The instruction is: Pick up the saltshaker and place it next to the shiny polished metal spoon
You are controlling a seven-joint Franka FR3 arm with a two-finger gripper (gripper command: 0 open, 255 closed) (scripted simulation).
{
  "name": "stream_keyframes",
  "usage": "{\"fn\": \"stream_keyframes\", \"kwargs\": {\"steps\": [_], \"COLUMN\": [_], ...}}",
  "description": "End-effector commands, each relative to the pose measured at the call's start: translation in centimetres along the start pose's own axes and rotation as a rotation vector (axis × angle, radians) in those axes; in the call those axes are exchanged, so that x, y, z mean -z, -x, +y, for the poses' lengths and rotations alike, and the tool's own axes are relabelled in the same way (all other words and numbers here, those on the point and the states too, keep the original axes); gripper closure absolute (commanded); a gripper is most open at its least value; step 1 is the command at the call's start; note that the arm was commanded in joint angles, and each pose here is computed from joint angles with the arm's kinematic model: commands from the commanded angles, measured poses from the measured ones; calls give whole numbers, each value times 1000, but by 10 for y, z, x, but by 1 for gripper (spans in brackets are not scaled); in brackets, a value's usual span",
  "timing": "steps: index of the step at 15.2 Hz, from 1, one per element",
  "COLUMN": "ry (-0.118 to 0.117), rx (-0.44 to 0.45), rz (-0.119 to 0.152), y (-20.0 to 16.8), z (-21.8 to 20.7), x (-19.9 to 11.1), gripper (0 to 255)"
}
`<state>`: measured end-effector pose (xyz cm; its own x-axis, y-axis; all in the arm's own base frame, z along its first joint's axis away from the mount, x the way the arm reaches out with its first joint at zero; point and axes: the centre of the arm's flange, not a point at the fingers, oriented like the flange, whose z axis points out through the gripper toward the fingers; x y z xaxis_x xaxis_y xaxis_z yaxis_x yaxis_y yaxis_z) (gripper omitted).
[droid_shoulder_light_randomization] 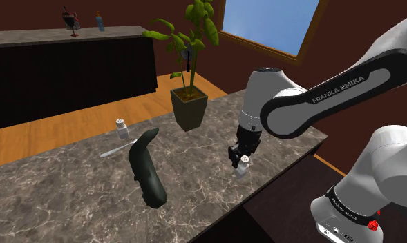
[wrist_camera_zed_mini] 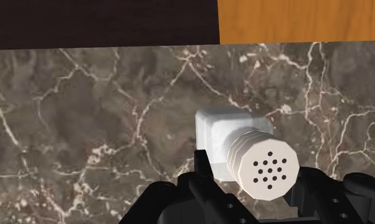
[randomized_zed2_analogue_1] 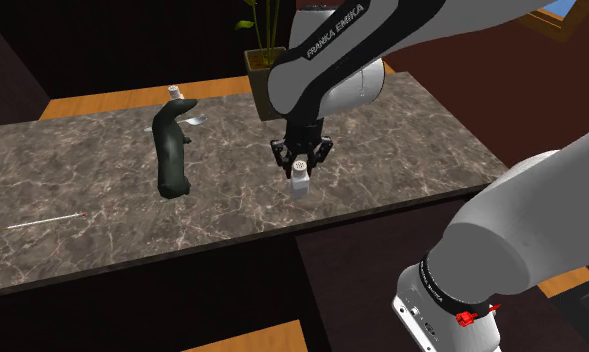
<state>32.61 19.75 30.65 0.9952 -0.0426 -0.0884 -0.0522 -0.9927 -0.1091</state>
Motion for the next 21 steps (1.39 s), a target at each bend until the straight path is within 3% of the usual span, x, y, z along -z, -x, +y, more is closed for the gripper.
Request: {"fn": "stream_keyframes", "kwargs": {"steps": [1, 21], "ry": [0, 0], "rx": [0, 0], "rz": [0, 0], "y": [1, 11], "z": [-1, -12], "x": [12, 117], "gripper": [255, 255]}}
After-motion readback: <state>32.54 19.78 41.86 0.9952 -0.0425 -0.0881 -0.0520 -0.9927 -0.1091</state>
